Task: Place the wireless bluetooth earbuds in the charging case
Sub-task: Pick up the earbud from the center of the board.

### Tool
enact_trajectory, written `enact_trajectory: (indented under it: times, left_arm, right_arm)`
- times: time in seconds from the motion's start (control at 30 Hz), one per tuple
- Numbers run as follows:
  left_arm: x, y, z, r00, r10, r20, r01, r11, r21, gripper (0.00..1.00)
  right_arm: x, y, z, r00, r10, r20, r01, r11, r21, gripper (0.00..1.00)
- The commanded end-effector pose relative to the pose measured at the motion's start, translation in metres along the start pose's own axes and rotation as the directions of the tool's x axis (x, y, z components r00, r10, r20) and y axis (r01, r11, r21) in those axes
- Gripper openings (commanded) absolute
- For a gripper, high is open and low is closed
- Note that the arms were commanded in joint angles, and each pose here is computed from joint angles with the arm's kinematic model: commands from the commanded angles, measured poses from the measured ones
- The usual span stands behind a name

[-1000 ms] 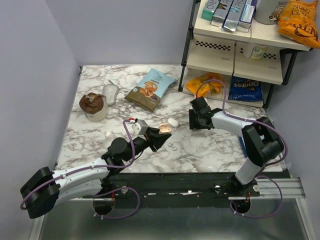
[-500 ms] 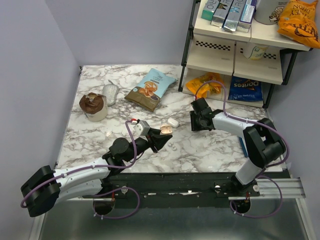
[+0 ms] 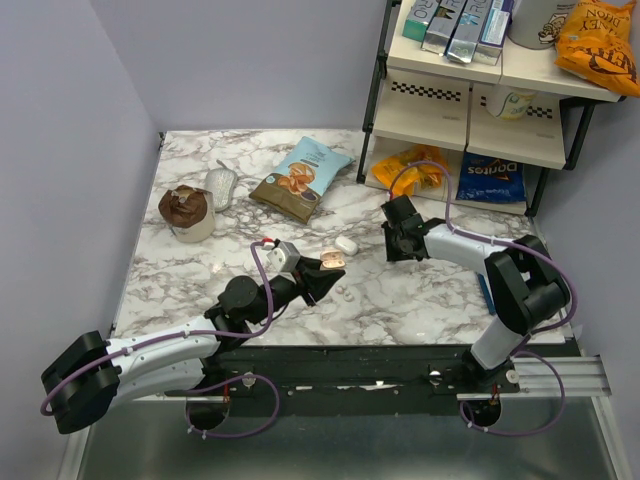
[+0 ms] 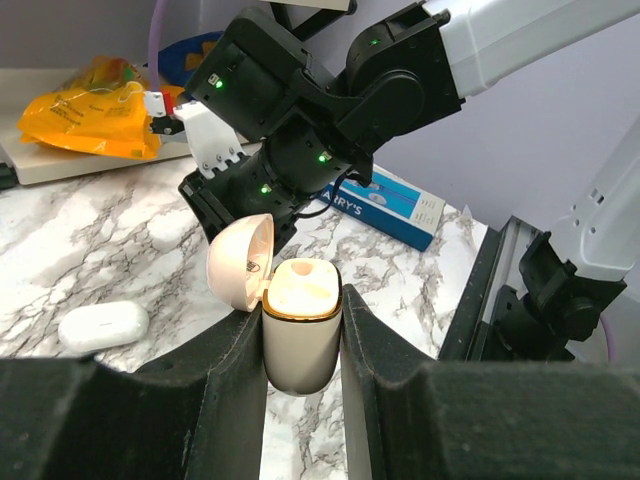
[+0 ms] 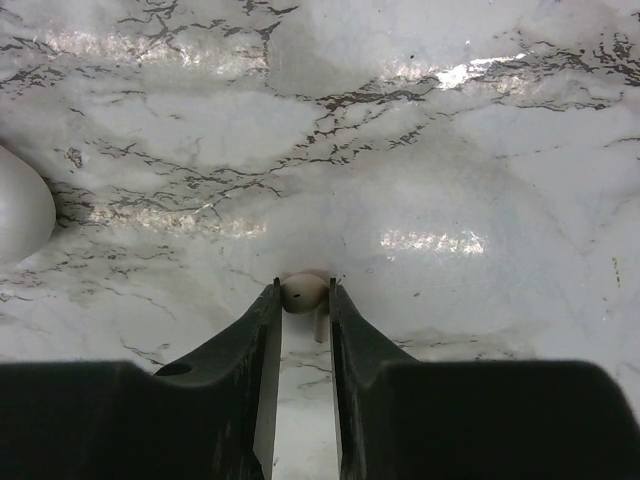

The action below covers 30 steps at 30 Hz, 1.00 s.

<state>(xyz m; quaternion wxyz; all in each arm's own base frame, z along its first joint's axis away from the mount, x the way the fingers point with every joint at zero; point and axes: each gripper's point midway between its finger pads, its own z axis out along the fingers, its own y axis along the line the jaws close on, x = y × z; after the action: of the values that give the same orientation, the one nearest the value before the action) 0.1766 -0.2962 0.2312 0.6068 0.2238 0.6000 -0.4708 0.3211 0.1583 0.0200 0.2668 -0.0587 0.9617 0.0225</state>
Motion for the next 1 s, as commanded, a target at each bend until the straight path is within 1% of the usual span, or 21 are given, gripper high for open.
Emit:
enact_trajectory:
  times: [0.0,0.1,0.17,0.23,0.33,0.4,0.5,0.57,0.6,0.63,0.67,0.7,0.73,0.77,0.83,0.87,0.9,0.97]
  left_arm:
    - [-0.013,-0.003,0.003,0.999,0.014,0.034,-0.014,1.000,0.003,0.00]
    - [-0.013,-0.003,0.004,0.999,0.015,0.036,-0.015,1.000,0.004,0.00]
    - [-0.014,-0.003,0.004,0.999,0.014,0.036,-0.014,1.000,0.004,0.00]
    - [-0.013,-0.003,0.004,0.999,0.015,0.035,-0.015,1.000,0.000,0.00]
    - [-0.013,-0.001,0.004,0.999,0.014,0.039,-0.013,1.000,-0.007,0.00]
    - [-0.014,-0.001,0.004,0.999,0.014,0.044,-0.013,1.000,-0.008,0.00]
    - [-0.015,0.000,0.005,0.999,0.017,0.050,-0.016,1.000,-0.013,0.00]
    - [-0.018,0.000,0.006,0.998,0.028,0.060,-0.027,1.000,-0.010,0.00]
    - [-0.019,0.004,0.006,0.997,0.031,0.068,-0.029,0.999,-0.032,0.00]
    - [-0.018,0.005,0.006,0.997,0.033,0.072,-0.030,0.999,-0.039,0.00]
    - [-0.024,0.005,0.006,0.994,0.047,0.099,-0.043,0.998,-0.038,0.00]
    - [-0.023,0.007,0.006,0.993,0.060,0.106,-0.056,0.997,-0.043,0.00]
    - [-0.022,0.009,0.008,0.991,0.074,0.109,-0.069,0.996,-0.048,0.00]
    - [-0.029,0.008,0.009,0.985,0.101,0.139,-0.096,0.994,-0.046,0.00]
    - [-0.032,0.009,0.014,0.979,0.131,0.153,-0.125,0.991,-0.049,0.00]
    - [-0.040,0.007,0.016,0.971,0.148,0.186,-0.142,0.989,-0.046,0.00]
    - [-0.043,0.007,0.019,0.964,0.177,0.200,-0.171,0.984,-0.046,0.00]
    - [-0.053,0.006,0.027,0.951,0.200,0.234,-0.193,0.980,-0.050,0.00]
  right_arm:
    - [0.008,0.002,0.002,0.999,0.021,-0.041,-0.022,1.000,-0.012,0.26]
    - [0.004,0.003,-0.003,0.998,0.048,-0.028,-0.048,0.999,-0.011,0.21]
    - [-0.002,0.003,-0.009,0.997,0.071,-0.004,-0.071,0.997,-0.018,0.15]
    - [-0.007,0.005,-0.016,0.994,0.112,0.018,-0.111,0.993,-0.026,0.06]
    - [-0.020,0.009,-0.031,0.985,0.161,0.063,-0.157,0.986,-0.059,0.01]
    - [-0.030,0.012,-0.045,0.976,0.191,0.102,-0.181,0.979,-0.092,0.01]
    - [-0.039,0.018,-0.060,0.968,0.214,0.132,-0.195,0.971,-0.140,0.01]
    - [-0.055,0.021,-0.082,0.947,0.241,0.210,-0.200,0.959,-0.201,0.01]
    - [-0.048,0.023,-0.085,0.946,0.244,0.214,-0.193,0.953,-0.234,0.01]
    - [-0.060,0.026,-0.110,0.922,0.259,0.287,-0.171,0.939,-0.298,0.01]
    - [-0.070,0.032,-0.123,0.898,0.273,0.344,-0.146,0.925,-0.352,0.01]
    - [-0.073,0.039,-0.139,0.883,0.279,0.377,-0.112,0.906,-0.408,0.01]
    - [-0.071,0.039,-0.145,0.871,0.279,0.405,-0.092,0.902,-0.422,0.01]
    - [-0.081,0.046,-0.177,0.827,0.301,0.474,-0.036,0.872,-0.489,0.01]
    - [-0.081,0.055,-0.200,0.800,0.290,0.525,0.037,0.850,-0.526,0.01]
    - [-0.086,0.055,-0.224,0.757,0.308,0.577,0.074,0.836,-0.544,0.01]
    - [-0.086,0.060,-0.236,0.739,0.300,0.603,0.113,0.828,-0.550,0.01]
    - [-0.090,0.062,-0.259,0.696,0.314,0.645,0.149,0.816,-0.559,0.01]
